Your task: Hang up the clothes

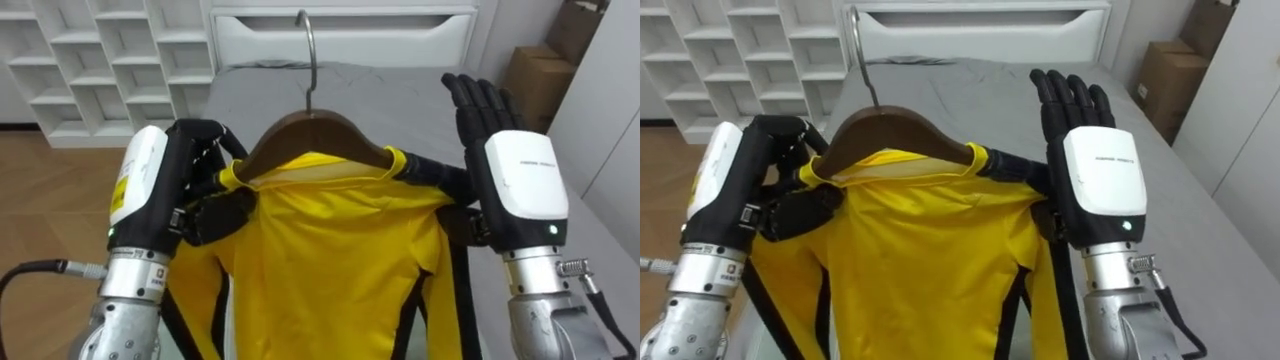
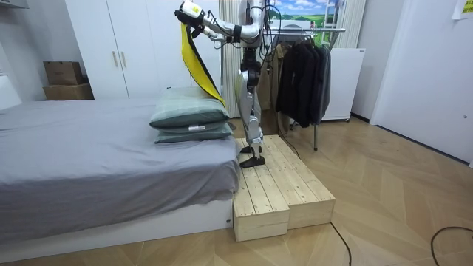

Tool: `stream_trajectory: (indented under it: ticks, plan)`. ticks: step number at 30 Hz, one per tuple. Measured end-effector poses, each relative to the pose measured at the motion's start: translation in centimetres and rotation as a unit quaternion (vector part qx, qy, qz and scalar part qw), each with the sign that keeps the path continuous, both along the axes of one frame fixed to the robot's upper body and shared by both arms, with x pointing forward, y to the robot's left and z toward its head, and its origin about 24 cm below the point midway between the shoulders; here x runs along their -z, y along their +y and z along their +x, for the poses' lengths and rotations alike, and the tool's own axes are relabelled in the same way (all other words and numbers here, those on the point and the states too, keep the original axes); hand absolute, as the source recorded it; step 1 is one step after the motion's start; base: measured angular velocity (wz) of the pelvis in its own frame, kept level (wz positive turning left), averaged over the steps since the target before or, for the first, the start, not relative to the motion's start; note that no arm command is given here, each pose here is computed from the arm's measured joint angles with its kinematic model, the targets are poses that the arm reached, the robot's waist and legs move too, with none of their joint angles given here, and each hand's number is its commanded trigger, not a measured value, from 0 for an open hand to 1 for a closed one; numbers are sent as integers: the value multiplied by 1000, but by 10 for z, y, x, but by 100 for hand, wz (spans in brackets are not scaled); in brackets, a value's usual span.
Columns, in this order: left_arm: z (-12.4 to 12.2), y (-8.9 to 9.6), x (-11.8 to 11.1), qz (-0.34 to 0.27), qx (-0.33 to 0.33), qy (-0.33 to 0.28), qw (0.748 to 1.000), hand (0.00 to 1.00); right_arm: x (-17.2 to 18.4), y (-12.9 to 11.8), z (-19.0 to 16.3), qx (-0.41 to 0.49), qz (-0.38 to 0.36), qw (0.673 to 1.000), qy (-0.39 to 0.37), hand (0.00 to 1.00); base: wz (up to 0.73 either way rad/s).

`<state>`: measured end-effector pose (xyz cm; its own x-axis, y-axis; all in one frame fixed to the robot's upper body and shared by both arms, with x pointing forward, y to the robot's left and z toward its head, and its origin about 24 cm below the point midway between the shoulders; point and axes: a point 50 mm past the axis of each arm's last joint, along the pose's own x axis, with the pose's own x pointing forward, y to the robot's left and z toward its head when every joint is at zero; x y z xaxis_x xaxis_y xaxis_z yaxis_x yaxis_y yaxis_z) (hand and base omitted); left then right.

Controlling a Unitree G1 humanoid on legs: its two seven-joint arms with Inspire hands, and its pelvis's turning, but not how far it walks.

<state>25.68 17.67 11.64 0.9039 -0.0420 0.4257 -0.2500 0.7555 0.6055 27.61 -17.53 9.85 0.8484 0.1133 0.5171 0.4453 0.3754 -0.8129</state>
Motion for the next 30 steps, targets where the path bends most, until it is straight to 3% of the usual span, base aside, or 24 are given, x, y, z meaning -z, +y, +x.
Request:
stream_trajectory:
  ticks: [30]
  plan:
    - [4,-11,-6,1,22,-12,1000,100,0,3,0,-10,-15,1000,-12,0,0]
